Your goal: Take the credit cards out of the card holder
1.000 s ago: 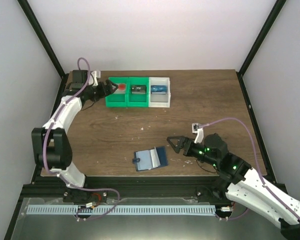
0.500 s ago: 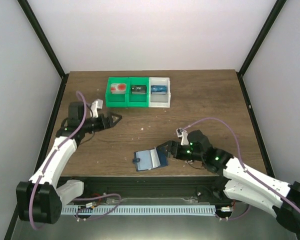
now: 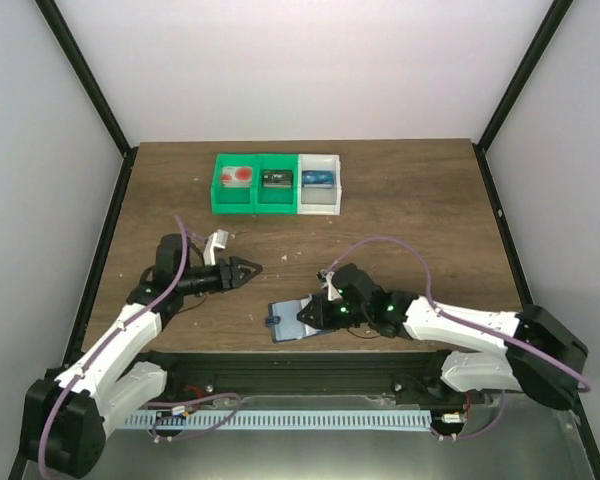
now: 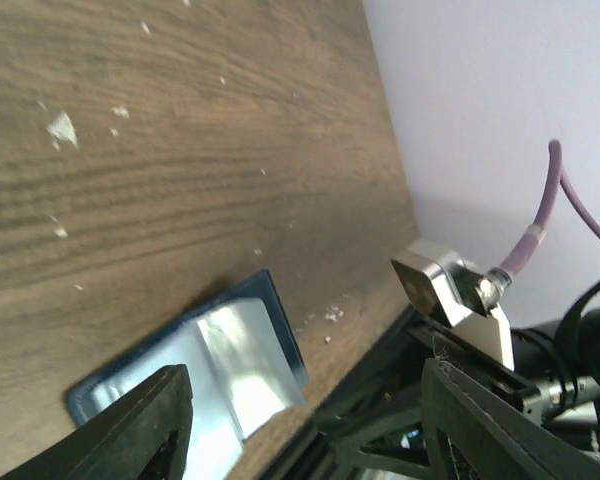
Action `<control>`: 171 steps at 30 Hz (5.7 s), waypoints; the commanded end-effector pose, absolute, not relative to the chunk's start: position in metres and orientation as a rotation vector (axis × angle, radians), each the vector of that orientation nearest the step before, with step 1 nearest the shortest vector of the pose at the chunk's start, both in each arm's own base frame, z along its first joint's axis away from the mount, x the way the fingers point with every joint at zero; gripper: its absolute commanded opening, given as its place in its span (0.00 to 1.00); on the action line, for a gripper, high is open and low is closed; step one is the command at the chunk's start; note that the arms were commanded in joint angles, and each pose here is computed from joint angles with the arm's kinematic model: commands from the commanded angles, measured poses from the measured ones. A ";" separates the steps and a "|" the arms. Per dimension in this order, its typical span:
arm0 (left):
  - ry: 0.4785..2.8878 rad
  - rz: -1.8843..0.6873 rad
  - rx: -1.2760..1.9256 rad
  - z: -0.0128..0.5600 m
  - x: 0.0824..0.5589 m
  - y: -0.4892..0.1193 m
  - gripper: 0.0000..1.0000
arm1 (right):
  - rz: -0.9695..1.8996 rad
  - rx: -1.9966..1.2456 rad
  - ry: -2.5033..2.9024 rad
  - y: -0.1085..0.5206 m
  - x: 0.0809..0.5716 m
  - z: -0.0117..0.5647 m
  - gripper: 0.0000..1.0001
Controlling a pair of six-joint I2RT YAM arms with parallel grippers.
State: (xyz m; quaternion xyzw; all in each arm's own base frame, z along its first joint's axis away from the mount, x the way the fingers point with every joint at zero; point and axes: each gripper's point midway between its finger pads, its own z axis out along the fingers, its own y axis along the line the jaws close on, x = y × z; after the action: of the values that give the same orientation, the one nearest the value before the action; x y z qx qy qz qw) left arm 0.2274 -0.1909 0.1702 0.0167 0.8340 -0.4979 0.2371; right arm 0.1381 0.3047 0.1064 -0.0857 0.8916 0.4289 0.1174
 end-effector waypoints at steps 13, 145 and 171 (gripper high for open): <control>2.326 -1.549 0.000 0.116 0.191 -0.234 0.56 | 0.932 -0.271 2.606 0.306 0.174 0.078 0.18; 2.567 -1.436 0.084 0.062 0.187 -0.276 0.68 | 1.092 -0.146 2.620 0.280 0.140 0.030 0.16; 2.506 -1.704 0.160 0.083 0.160 -0.326 0.69 | 1.089 -0.115 2.589 0.274 0.142 0.028 0.16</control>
State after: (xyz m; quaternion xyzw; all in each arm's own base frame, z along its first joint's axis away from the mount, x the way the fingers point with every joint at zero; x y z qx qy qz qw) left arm 0.1624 -0.3016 0.0580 0.0310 0.8528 -0.5188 0.0511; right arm 0.1412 0.2768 0.0270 -0.0428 0.9105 0.3828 0.1506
